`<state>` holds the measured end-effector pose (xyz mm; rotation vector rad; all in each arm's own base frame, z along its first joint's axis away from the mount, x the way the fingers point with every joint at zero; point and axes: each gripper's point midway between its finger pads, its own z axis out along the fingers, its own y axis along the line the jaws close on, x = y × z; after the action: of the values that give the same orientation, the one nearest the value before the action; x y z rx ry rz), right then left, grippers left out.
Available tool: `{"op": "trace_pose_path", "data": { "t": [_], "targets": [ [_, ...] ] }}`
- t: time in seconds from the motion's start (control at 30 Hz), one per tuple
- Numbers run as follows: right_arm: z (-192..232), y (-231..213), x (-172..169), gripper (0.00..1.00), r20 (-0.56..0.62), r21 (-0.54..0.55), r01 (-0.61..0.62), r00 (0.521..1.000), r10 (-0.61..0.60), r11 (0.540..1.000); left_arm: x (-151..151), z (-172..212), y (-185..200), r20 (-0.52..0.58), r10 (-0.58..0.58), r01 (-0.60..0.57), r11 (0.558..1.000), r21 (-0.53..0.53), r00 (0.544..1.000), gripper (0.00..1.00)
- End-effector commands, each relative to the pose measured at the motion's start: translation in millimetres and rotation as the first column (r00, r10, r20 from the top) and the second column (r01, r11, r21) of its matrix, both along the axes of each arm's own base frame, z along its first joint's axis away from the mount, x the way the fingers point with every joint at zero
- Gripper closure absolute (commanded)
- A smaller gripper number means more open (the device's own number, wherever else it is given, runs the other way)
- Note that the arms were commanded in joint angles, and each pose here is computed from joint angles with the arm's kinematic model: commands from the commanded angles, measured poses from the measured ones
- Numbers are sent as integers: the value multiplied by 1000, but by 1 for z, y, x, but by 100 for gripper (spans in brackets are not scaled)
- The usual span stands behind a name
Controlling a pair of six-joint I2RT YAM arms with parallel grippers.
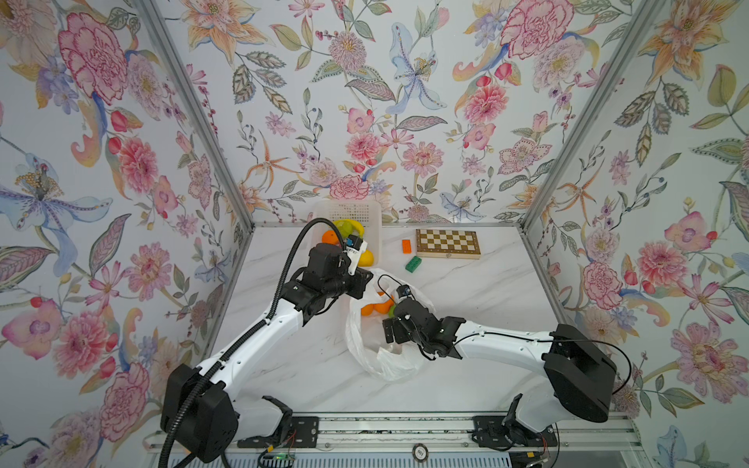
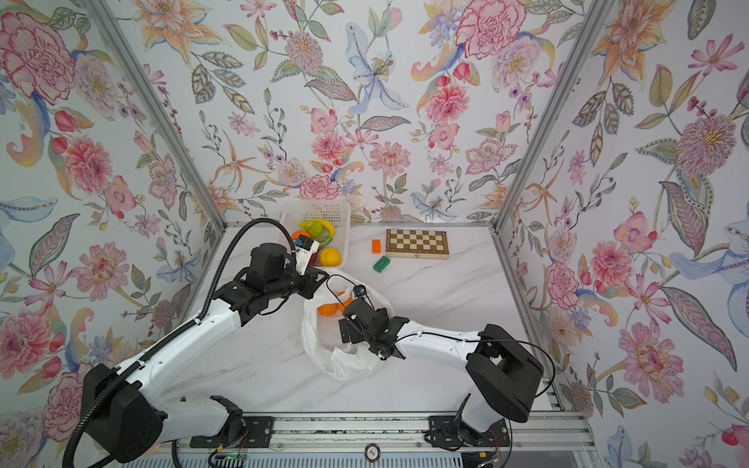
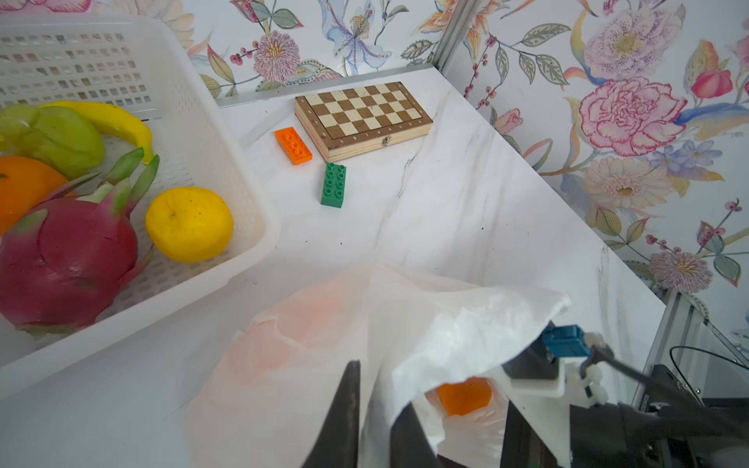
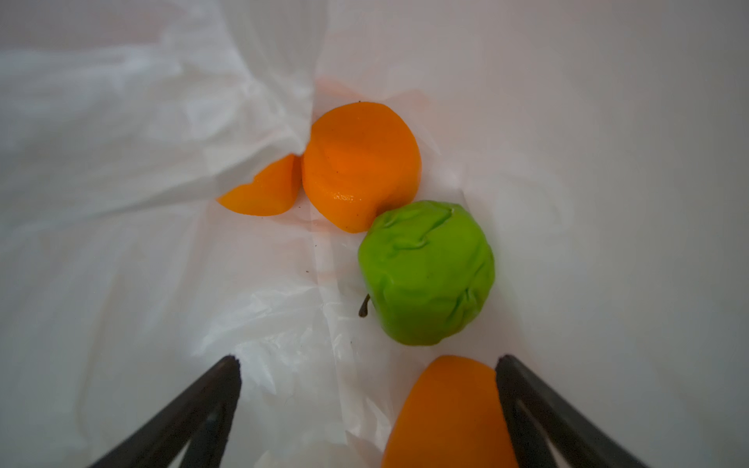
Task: Untie the knot of the plastic bag and take out the fruit
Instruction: 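Hold the bag rim with the left gripper while the right grasps the green pear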
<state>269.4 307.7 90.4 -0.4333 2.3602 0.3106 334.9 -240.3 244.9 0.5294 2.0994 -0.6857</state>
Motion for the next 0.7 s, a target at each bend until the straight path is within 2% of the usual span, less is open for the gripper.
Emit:
{"op": "trace_pose_path", "data": {
  "t": [0.0, 0.17, 0.43, 0.67],
  "targets": [
    [3, 3, 16, 1, 42, -71, -3, 999, 6, 997, 6, 7, 2, 15, 68, -67, 997, -41, 998, 84],
    [-8, 2, 35, 1, 50, -115, 45, 998, -39, 992, 6, 0, 4, 6, 83, -83, 996, -34, 997, 83],
    [-38, 7, 55, 1, -14, -149, 53, 998, -56, 987, 5, -9, 7, -6, 94, -95, 995, -24, 996, 83],
    [-59, 16, 53, 14, -68, -156, 23, 997, -34, 987, 5, -14, 8, -9, 100, -100, 995, -11, 995, 83]
  ]
}}
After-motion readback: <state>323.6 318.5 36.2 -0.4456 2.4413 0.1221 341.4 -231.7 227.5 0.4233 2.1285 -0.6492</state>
